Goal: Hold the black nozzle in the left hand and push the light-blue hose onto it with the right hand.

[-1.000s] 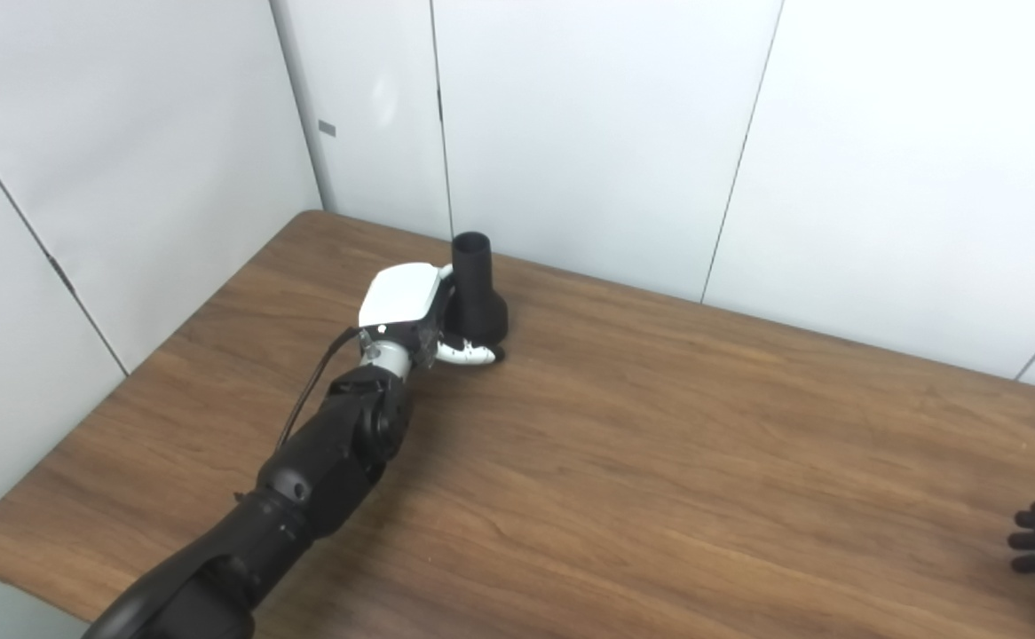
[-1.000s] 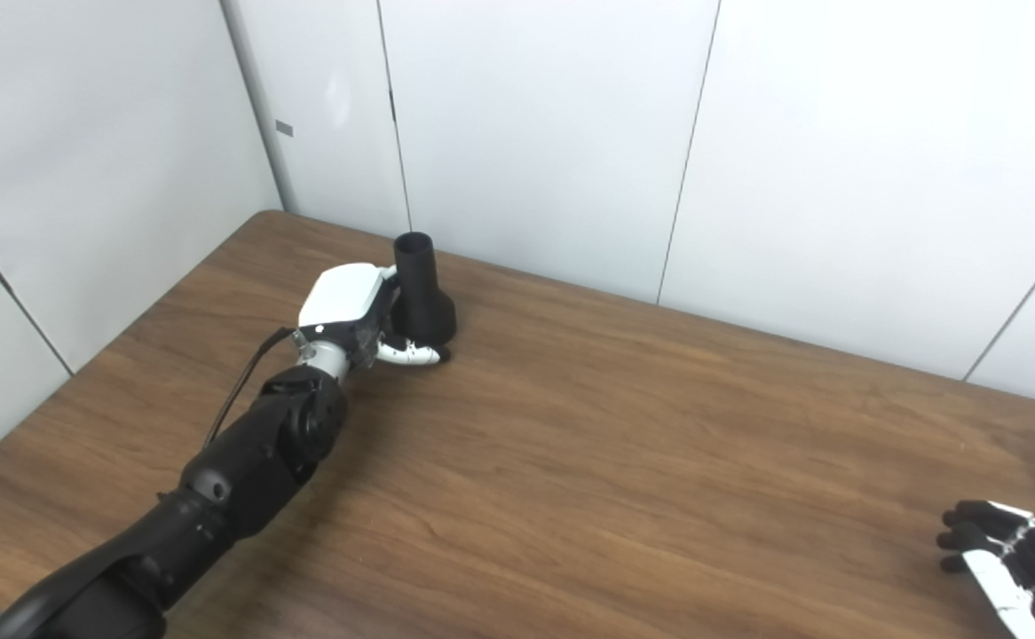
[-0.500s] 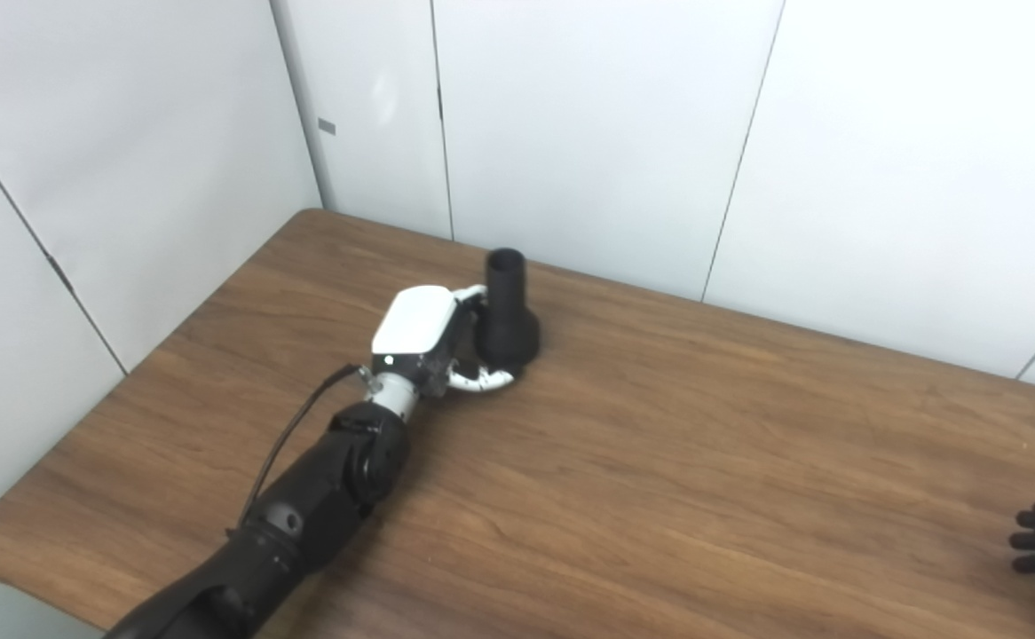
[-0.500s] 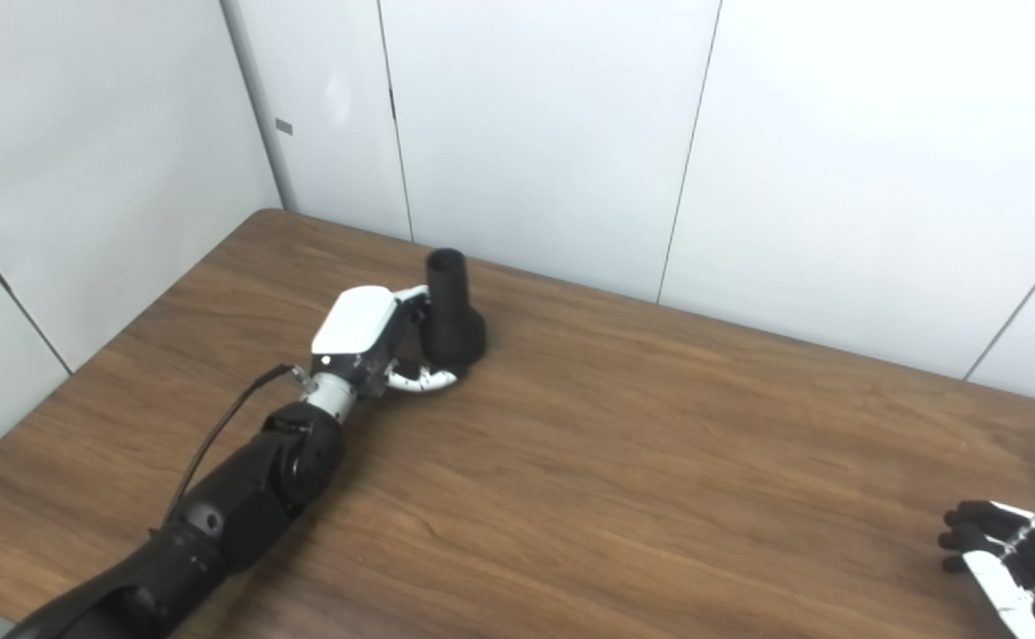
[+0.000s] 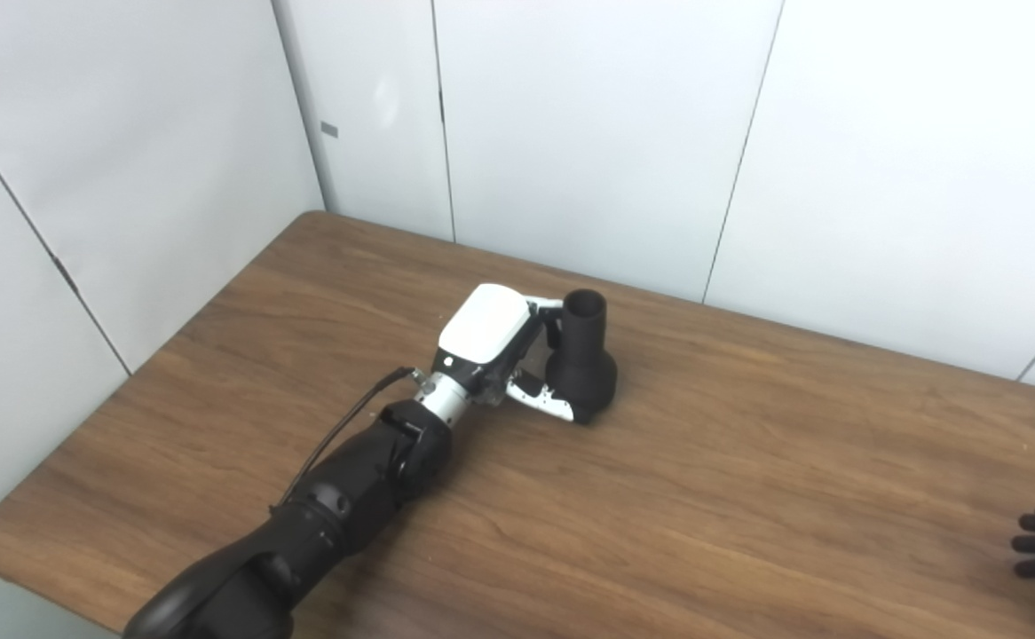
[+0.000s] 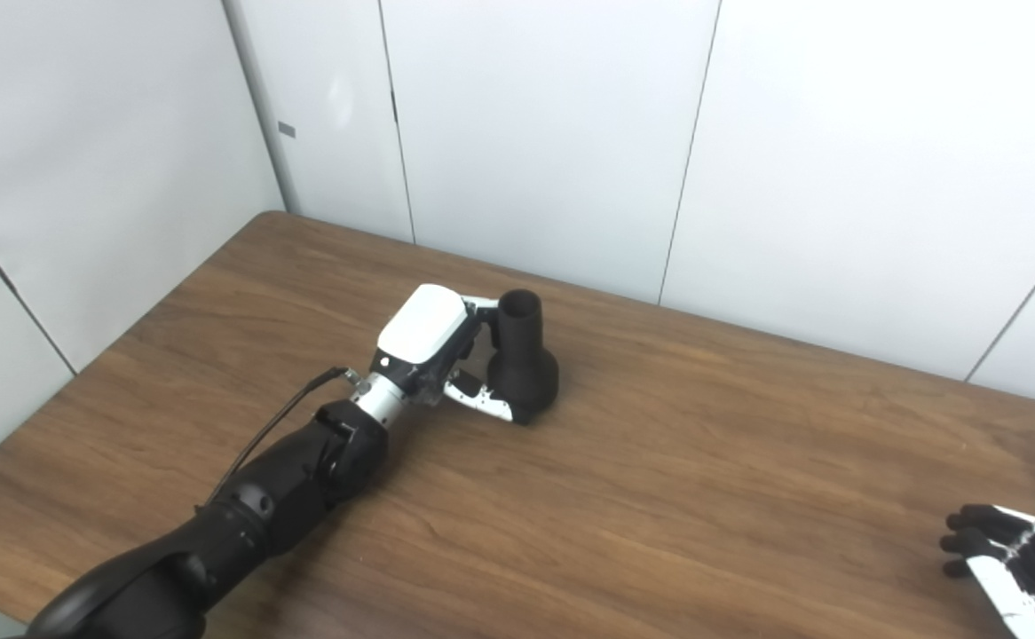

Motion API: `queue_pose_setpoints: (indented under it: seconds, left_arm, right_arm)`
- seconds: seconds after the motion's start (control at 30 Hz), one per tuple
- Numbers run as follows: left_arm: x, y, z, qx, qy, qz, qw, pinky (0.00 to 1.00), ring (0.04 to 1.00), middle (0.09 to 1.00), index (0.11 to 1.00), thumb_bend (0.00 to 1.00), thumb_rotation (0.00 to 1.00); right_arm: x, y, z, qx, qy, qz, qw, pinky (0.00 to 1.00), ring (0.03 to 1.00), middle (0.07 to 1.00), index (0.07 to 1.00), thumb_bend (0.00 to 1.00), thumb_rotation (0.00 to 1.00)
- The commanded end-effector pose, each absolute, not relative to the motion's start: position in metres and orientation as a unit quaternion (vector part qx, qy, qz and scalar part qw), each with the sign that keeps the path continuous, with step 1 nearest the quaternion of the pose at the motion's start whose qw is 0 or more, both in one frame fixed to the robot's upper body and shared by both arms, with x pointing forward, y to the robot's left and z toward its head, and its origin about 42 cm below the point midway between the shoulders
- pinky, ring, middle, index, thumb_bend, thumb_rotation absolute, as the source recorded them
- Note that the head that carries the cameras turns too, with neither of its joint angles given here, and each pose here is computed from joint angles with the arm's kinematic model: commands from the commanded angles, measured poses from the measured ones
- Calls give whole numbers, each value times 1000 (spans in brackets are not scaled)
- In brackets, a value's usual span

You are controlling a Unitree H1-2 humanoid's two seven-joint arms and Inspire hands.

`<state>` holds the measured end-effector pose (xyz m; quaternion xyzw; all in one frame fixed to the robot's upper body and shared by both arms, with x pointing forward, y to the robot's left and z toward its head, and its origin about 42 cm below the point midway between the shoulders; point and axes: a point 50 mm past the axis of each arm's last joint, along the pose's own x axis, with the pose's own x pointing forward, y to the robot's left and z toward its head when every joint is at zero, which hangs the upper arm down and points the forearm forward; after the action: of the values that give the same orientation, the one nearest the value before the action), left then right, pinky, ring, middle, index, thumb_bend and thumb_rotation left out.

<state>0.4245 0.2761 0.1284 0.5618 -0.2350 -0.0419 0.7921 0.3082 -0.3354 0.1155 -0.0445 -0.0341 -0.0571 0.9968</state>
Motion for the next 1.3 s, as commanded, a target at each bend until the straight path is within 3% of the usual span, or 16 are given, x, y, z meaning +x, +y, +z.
queue_pose_setpoints:
  seconds: [0.0, 0.23, 0.3, 0.4, 0.57, 0.67, 0.77, 0.83, 0.97, 1.13, 1.27]
  left_arm:
    - [398, 263, 87, 542, -201, -73, 813, 111, 167, 471, 479, 525, 0]
    - [394, 262, 87, 534, -200, -84, 817, 129, 188, 471, 480, 525, 0]
    - [392, 261, 89, 527, -198, -91, 822, 177, 250, 426, 506, 519, 0]
    - [388, 260, 90, 520, -193, -100, 826, 208, 283, 434, 509, 520, 0]
    - [384, 265, 91, 517, -187, -126, 826, 166, 225, 409, 506, 518, 0]
    - [383, 270, 92, 512, -186, -142, 826, 142, 200, 398, 504, 517, 0]
    - [381, 274, 93, 514, -176, -157, 825, 128, 183, 455, 484, 523, 0]
    - [379, 276, 94, 509, -170, -168, 827, 127, 183, 468, 481, 524, 0]
    - [375, 278, 98, 509, -169, -181, 824, 142, 198, 417, 489, 519, 0]
    - [371, 279, 101, 514, -172, -197, 817, 91, 140, 470, 480, 525, 0]
    - [367, 278, 105, 503, -177, -213, 819, 115, 168, 472, 480, 525, 0]
  right_arm:
    - [304, -344, 120, -55, -35, -66, 996, 424, 545, 581, 552, 620, 477]
    - [304, -341, 119, -49, -36, -66, 996, 417, 537, 575, 548, 628, 462]
    - [303, -340, 119, -48, -36, -66, 996, 419, 531, 567, 545, 620, 449]
    - [302, -338, 118, -49, -33, -72, 996, 419, 532, 568, 546, 613, 444]
    - [298, -331, 123, -31, -24, -85, 996, 438, 541, 578, 557, 548, 379]
    - [296, -325, 133, -20, -29, -87, 996, 475, 576, 609, 588, 474, 297]
    - [294, -320, 148, -40, -42, -95, 994, 519, 610, 643, 636, 346, 65]
    - [291, -319, 159, -54, -47, -101, 992, 551, 631, 657, 651, 320, 16]
    - [283, -320, 172, -61, -55, -121, 989, 579, 650, 671, 665, 295, 0]
    - [273, -329, 180, -55, -63, -154, 985, 618, 684, 703, 693, 285, 0]
    - [267, -340, 183, -66, -75, -183, 978, 629, 691, 709, 699, 283, 0]
